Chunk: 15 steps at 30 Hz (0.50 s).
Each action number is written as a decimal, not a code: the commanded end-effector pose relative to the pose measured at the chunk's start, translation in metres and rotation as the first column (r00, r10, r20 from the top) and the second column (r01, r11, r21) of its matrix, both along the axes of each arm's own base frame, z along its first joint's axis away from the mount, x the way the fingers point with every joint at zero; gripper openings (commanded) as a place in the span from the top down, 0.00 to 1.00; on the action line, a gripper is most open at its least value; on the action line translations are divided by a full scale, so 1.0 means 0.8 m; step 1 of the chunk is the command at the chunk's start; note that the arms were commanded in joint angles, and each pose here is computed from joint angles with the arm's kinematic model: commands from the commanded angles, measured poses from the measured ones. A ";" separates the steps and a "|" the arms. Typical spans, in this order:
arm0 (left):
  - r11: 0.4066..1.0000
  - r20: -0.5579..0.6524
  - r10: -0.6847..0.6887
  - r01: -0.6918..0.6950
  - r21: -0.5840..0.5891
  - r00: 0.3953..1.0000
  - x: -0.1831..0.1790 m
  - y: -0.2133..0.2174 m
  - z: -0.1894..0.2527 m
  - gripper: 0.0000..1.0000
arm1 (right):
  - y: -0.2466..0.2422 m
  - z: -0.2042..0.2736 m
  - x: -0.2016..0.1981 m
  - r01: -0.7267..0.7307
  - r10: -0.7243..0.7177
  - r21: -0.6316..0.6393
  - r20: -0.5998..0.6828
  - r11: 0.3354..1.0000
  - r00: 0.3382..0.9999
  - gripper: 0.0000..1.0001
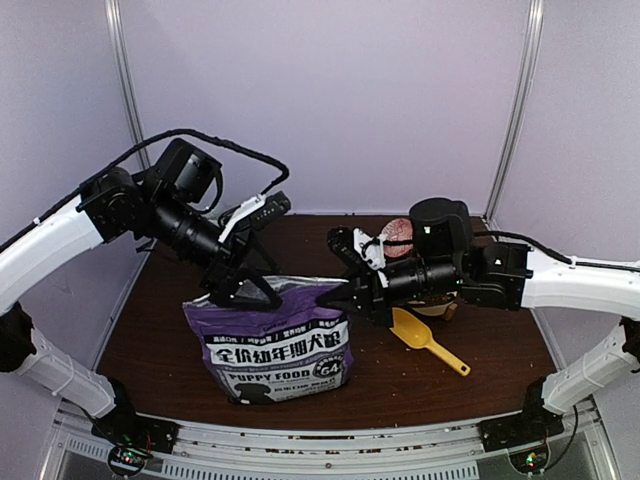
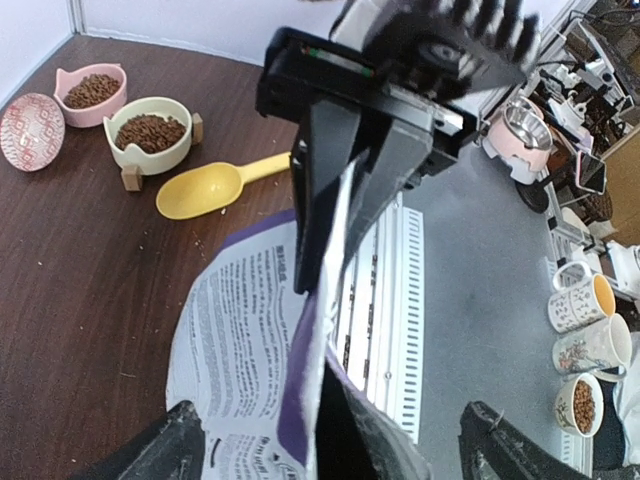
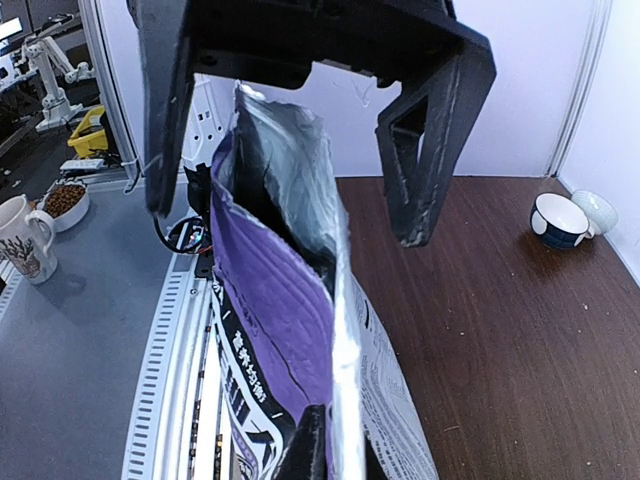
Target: Serve the pet food
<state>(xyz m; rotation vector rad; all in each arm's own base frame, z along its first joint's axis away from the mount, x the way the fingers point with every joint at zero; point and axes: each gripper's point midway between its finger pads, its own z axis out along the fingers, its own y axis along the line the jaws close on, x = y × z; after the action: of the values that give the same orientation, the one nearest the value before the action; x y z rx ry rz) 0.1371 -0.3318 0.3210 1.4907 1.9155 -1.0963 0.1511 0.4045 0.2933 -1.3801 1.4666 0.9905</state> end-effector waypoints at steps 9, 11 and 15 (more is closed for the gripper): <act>0.978 0.157 -0.005 -0.028 0.206 0.988 -0.019 0.011 -0.030 0.18 | -0.030 0.075 0.009 0.068 -0.058 0.132 -0.081 0.989 0.995 0.95; 0.975 0.210 -0.005 -0.041 0.217 0.978 -0.020 0.013 -0.028 0.26 | -0.035 0.075 0.008 0.068 -0.053 0.131 -0.115 0.989 0.992 0.95; 0.975 0.280 -0.018 -0.045 0.218 0.960 -0.020 0.010 -0.020 0.43 | -0.038 0.070 0.005 0.066 -0.047 0.120 -0.158 0.991 0.986 0.94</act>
<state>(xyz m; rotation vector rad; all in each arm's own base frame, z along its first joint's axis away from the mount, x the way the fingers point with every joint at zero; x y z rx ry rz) 0.1147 -0.3298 0.2894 1.6558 1.9616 -0.7627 0.1587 0.3808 0.2998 -1.2695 1.6212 1.0748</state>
